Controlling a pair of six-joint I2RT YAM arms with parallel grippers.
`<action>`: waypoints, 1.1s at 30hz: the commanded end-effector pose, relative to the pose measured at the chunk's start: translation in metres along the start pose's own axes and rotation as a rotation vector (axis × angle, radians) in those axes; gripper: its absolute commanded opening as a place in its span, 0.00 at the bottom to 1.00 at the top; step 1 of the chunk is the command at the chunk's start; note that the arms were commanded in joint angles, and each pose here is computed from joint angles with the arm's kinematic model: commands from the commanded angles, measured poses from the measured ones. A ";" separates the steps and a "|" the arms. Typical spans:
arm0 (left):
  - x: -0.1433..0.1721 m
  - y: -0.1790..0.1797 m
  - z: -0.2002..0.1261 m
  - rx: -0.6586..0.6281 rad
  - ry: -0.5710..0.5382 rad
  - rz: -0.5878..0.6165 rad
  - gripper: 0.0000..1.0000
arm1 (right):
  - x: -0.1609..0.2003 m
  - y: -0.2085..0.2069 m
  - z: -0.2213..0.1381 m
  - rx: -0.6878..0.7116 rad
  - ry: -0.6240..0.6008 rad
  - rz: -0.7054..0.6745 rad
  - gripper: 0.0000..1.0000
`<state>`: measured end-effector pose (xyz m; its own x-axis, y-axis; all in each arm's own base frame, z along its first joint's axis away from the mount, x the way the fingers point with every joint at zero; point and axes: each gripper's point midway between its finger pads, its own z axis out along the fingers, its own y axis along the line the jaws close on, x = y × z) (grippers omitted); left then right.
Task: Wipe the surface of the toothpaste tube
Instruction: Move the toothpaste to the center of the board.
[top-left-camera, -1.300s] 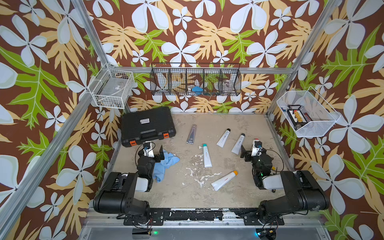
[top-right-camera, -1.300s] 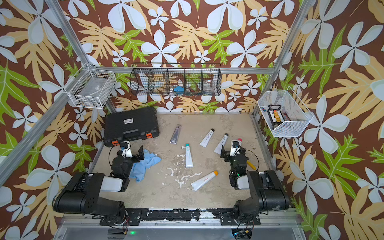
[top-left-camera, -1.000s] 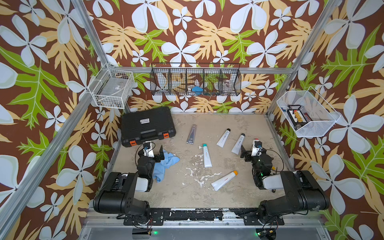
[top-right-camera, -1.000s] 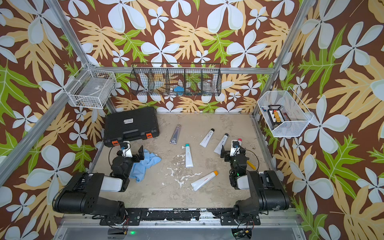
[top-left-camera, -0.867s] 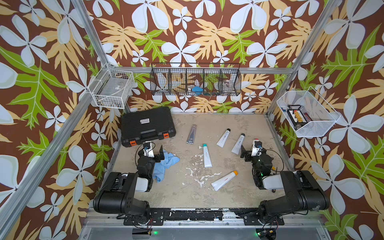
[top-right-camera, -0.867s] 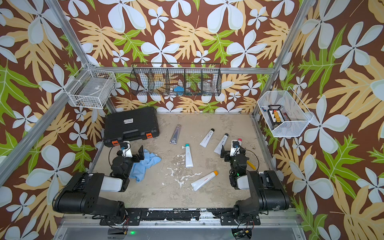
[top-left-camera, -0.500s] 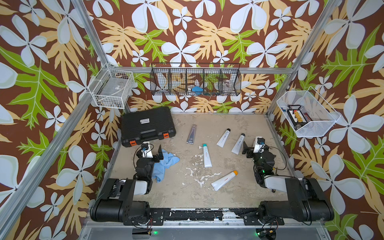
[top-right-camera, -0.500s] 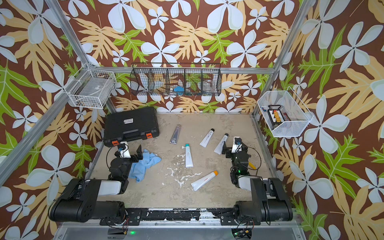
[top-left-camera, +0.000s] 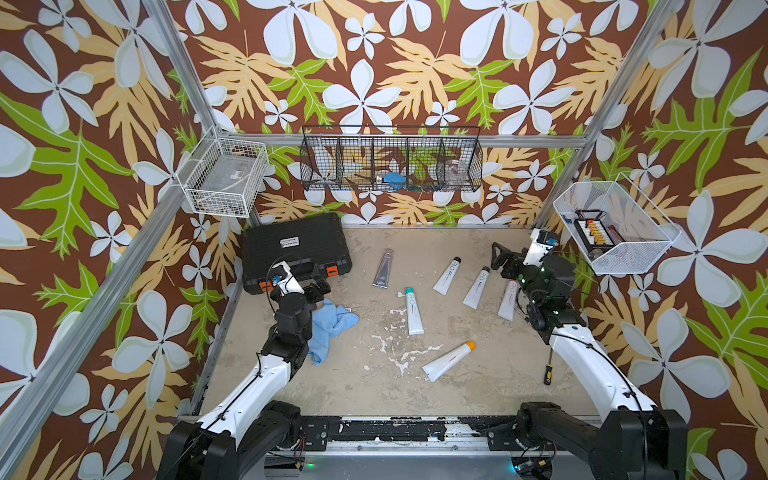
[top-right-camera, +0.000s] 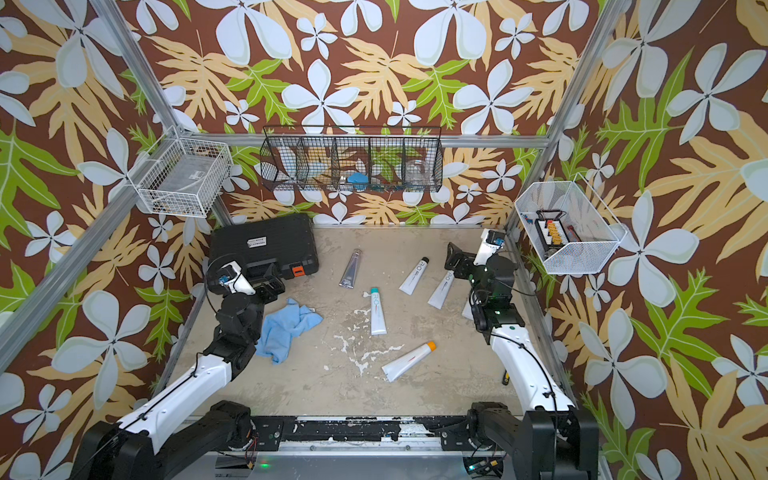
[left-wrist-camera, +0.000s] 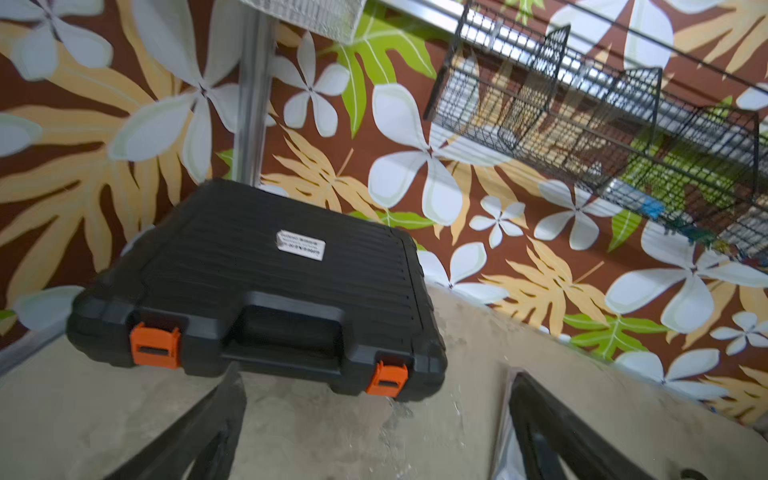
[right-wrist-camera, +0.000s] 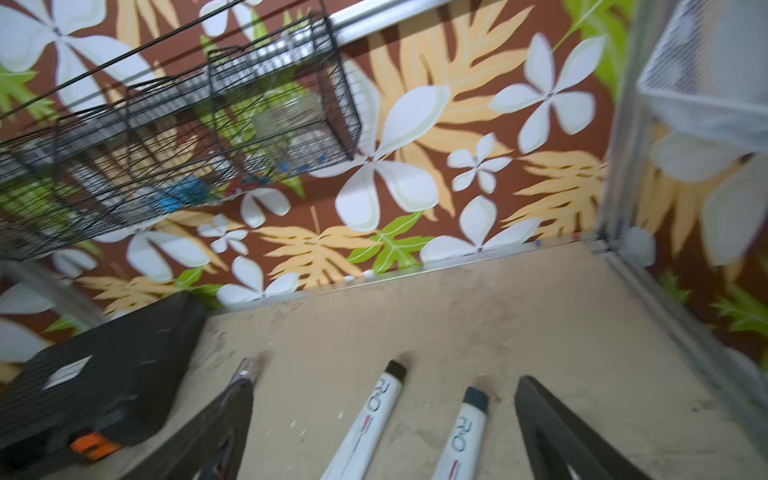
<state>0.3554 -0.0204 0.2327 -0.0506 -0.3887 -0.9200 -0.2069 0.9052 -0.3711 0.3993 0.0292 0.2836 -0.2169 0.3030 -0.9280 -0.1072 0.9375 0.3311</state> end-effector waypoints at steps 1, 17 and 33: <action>0.040 -0.020 -0.001 0.065 0.242 -0.072 1.00 | 0.039 0.036 -0.009 -0.191 0.221 0.109 0.94; 0.099 -0.001 -0.033 -0.016 0.635 -0.076 1.00 | 0.148 0.134 -0.030 -0.391 0.514 0.010 0.92; 0.162 0.039 -0.044 -0.144 0.818 -0.046 0.95 | 0.217 0.154 0.015 -0.323 0.674 -0.150 0.88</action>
<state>0.2995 -0.0578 0.0824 -0.7067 -0.4829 -0.5171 -0.3331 0.8719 -0.3590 0.3456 0.2403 0.1347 -0.7188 -0.0637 -0.6923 -0.4347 0.8183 0.3761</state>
